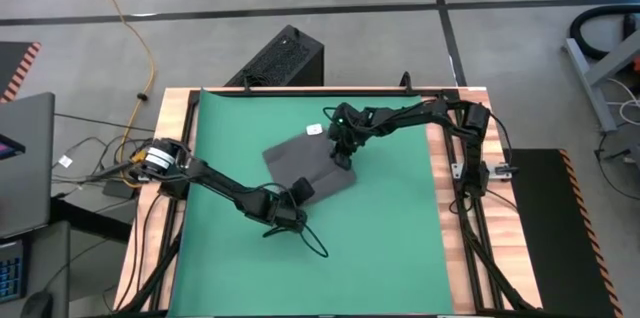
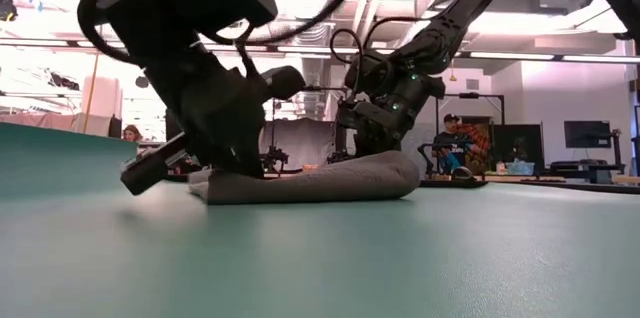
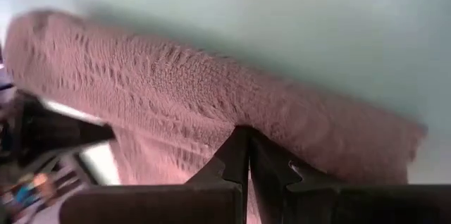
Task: Roll towel
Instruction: Roll the gray towel
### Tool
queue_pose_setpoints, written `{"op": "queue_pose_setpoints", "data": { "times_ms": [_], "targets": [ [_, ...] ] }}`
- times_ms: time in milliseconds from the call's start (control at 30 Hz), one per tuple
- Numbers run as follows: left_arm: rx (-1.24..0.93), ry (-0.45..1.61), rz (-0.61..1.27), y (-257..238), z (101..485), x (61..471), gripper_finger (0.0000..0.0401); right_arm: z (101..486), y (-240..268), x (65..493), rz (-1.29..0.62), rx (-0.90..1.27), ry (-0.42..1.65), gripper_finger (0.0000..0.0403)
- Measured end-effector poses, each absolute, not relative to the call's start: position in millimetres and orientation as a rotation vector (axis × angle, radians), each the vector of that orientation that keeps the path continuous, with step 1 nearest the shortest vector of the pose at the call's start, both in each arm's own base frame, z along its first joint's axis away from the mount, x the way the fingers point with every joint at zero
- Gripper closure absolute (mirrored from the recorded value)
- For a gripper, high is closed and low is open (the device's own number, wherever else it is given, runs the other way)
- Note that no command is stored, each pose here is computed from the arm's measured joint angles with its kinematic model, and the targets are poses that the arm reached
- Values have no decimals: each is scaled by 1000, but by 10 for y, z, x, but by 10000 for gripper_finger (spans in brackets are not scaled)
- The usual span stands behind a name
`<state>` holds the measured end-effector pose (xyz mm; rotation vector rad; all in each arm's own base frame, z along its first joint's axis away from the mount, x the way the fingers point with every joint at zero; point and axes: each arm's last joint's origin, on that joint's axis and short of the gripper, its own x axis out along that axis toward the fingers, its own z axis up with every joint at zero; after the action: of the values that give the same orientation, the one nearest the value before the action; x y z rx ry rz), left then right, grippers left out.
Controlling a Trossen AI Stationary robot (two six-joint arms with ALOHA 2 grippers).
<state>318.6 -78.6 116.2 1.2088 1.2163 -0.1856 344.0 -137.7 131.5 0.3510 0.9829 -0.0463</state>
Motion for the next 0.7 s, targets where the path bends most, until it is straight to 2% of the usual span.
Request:
{"op": "queue_pose_setpoints", "data": {
  "times_ms": [167, 433, 567, 700],
  "targets": [
    [1295, 1244, -101, -755, 1169, 3179, 401, 1293, -1260, 3436, -68, 379, 1046, 400],
    [1132, 1235, 23, -753, 1172, 3166, 401, 1298, -1156, 3384, -176, 397, 1135, 400],
    [1058, 1221, 42, -760, 1177, 3171, 401, 1568, -1158, 3320, -191, 380, 1067, 400],
    [1029, 1214, 56, -761, 1179, 3174, 401, 2046, -1149, 3217, -212, 321, 926, 400]
  ]
}}
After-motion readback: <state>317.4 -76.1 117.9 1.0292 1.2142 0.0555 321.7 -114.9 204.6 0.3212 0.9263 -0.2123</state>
